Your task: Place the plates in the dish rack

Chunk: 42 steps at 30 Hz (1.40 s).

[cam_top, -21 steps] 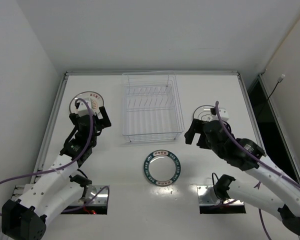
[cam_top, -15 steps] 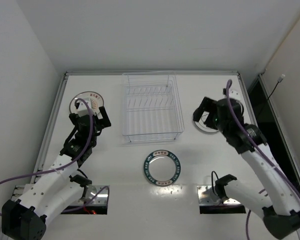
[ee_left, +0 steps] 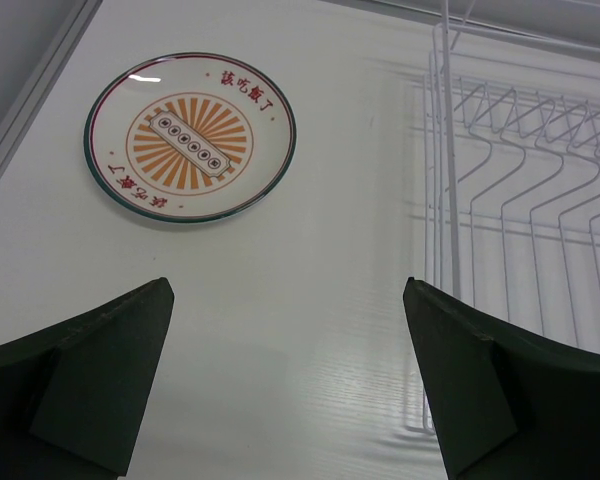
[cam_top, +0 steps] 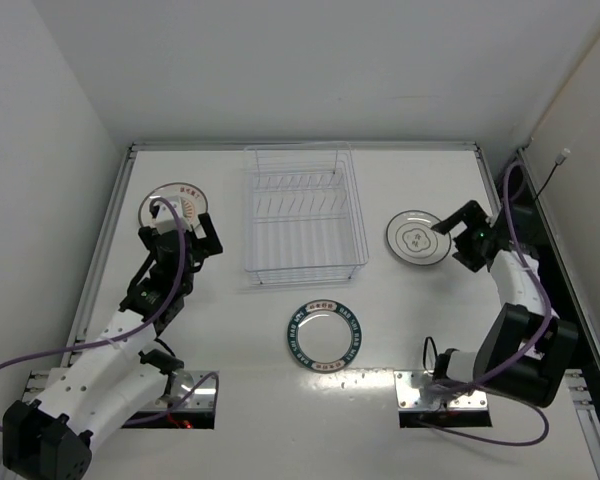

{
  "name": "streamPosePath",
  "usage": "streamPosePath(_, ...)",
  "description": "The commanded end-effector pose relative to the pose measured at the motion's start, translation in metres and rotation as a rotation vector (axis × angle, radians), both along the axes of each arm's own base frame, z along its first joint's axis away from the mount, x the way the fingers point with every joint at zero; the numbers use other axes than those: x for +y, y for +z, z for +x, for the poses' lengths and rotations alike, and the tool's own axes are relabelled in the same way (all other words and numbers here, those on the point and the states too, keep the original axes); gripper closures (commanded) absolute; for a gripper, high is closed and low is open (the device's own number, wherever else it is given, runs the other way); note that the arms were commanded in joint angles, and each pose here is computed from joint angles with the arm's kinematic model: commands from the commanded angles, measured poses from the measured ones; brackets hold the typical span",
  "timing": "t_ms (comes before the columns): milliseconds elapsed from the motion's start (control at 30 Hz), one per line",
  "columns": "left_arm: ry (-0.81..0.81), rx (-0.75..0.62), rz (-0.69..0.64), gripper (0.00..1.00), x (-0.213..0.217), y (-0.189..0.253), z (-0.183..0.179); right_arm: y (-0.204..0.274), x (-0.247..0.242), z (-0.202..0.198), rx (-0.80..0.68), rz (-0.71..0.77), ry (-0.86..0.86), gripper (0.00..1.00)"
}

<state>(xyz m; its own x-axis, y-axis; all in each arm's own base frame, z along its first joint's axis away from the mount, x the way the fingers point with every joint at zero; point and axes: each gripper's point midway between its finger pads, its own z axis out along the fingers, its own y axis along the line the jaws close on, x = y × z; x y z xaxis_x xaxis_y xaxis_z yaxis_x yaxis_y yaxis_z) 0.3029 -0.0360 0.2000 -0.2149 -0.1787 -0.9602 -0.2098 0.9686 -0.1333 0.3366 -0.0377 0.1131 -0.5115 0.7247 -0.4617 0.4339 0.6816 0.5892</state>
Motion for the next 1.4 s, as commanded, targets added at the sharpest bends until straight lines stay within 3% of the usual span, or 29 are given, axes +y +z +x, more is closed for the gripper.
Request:
streamPosePath(0,-0.006,-0.052,-0.024,0.00,-0.004,0.017,0.003,-0.029,-0.032,-0.018,0.026,0.023,-0.117,0.04)
streamPosePath(333,0.003,-0.036,-0.015,0.00,-0.003,0.012,0.005,-0.098,-0.032,-0.040,0.229,0.179,-0.170,0.14)
streamPosePath(433,-0.006,-0.035,-0.017,0.00,-0.005,0.011,0.005,-0.108,-0.020,-0.031,0.244,0.264,-0.134,0.23)
streamPosePath(667,-0.008,-0.025,-0.005,0.00,-0.006,0.008,0.007,-0.102,-0.025,0.009,0.244,0.268,-0.117,0.34)
streamPosePath(767,-0.008,-0.025,-0.005,0.00,-0.006,0.008,0.007,-0.109,-0.019,0.016,0.273,0.282,-0.103,0.47)
streamPosePath(800,0.001,-0.026,-0.002,0.00,-0.004,0.008,0.007,-0.109,-0.020,0.018,0.264,0.284,-0.109,0.61)
streamPosePath(867,0.001,-0.018,0.001,0.00,-0.004,0.006,0.008,-0.110,-0.019,0.020,0.267,0.295,-0.102,0.73)
streamPosePath(967,0.001,-0.018,0.001,0.00,-0.004,0.006,0.008,-0.110,-0.015,0.021,0.257,0.308,-0.073,1.00)
streamPosePath(1033,0.010,-0.019,0.004,0.00,-0.003,0.006,0.008,-0.109,-0.012,0.013,0.262,0.303,-0.065,1.00)
streamPosePath(1267,0.010,-0.019,0.004,0.00,-0.003,0.006,0.008,-0.013,-0.021,0.006,0.016,0.054,-0.099,1.00)
streamPosePath(1367,0.012,-0.012,-0.002,0.00,-0.003,0.004,0.007,0.071,-0.019,0.013,-0.164,-0.120,-0.134,1.00)
